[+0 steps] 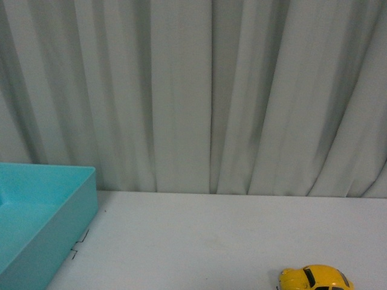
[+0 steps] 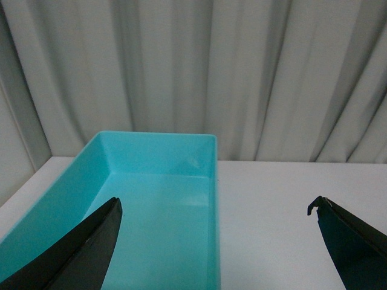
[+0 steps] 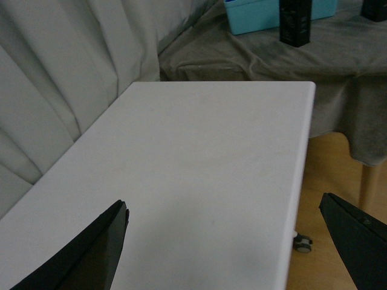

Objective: Wind up and store yellow beetle toy

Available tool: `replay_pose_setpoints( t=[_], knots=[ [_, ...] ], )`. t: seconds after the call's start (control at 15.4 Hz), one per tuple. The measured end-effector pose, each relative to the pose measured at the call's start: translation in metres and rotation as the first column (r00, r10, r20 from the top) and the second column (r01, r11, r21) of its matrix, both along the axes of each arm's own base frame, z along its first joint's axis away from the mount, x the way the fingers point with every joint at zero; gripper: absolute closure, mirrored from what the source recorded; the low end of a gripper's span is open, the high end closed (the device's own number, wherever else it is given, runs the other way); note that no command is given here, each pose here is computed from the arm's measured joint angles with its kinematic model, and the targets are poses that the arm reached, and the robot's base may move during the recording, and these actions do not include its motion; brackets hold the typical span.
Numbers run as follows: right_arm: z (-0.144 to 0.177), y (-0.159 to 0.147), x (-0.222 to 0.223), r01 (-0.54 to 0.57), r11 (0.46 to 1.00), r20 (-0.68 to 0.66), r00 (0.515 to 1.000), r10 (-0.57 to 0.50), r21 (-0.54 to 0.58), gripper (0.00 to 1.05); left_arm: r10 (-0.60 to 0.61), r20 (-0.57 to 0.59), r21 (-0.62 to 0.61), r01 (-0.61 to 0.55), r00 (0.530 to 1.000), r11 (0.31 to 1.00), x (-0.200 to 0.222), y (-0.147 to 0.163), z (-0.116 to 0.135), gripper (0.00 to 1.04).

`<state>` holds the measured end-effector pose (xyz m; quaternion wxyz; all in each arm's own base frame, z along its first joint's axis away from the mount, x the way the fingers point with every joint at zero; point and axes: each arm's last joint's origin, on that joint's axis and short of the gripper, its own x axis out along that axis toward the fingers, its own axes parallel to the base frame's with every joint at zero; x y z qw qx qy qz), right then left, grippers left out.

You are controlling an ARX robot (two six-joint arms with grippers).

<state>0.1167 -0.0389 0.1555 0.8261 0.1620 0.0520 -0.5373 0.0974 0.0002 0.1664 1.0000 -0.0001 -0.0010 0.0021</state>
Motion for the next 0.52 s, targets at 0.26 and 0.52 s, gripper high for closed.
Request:
replay_pose_setpoints(
  t=[0.26, 0.52],
  knots=[
    [0.041, -0.085, 0.087, -0.217, 0.967, 0.058, 0.973, 0.226, -0.131, 0.06, -0.003, 0.0, 0.0, 0.003, 1.0, 1.0, 0.0, 0.0, 0.0, 0.07],
    [0.039, -0.101, 0.248, -0.785, 0.6, -0.179, 0.62, 0.764, -0.155, 0.06, -0.004, 0.0, 0.0, 0.004, 1.0, 1.0, 0.0, 0.0, 0.0, 0.07]
  ],
)
